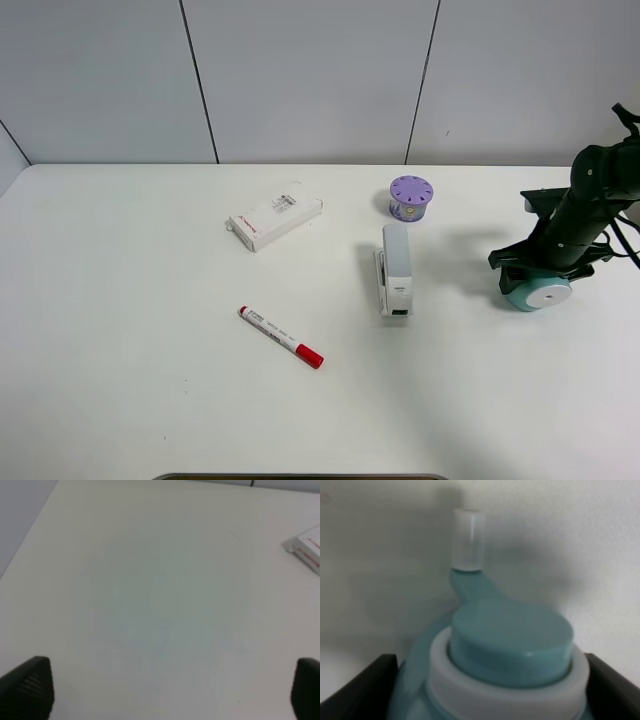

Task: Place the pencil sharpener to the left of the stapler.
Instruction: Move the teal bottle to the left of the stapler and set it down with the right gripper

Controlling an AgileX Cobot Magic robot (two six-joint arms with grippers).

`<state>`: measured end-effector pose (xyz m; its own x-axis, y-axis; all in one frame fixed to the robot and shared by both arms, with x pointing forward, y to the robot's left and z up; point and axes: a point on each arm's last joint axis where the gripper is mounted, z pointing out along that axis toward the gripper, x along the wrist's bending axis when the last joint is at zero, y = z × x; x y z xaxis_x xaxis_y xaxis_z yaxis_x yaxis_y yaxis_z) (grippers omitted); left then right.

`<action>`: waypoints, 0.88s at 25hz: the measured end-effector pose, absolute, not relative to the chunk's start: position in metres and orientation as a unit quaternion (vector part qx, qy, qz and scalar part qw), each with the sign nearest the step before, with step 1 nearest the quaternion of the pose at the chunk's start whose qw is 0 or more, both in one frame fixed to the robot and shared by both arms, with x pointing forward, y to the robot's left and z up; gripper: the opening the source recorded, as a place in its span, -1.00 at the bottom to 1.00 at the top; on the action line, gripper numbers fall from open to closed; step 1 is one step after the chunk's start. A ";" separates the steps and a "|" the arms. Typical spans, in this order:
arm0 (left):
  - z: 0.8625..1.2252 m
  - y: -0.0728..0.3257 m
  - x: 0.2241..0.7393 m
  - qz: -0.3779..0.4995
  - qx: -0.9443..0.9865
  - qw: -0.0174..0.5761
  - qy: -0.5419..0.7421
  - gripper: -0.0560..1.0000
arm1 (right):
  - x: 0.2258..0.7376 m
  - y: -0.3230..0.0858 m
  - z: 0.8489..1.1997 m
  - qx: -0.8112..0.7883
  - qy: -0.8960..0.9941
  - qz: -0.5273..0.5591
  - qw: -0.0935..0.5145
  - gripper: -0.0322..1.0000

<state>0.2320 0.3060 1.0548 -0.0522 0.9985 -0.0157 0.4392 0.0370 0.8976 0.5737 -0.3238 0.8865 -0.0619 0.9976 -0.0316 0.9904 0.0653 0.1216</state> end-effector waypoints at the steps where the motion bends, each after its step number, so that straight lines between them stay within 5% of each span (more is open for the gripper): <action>1: 1.055 0.306 0.232 0.379 0.581 0.369 0.618 0.91 | 0.573 -0.324 0.888 0.682 0.728 0.035 0.055 0.38; 22: 1.055 0.306 0.232 0.379 0.581 0.369 0.618 0.91 | 0.545 -0.322 1.007 0.713 0.671 0.131 0.157 0.38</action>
<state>0.2320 0.3060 1.0548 -0.0522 0.9985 -0.0157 0.4392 0.0370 0.8976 0.5454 -0.3222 1.0067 0.0659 0.9975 -0.0242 0.9153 -0.0507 0.3996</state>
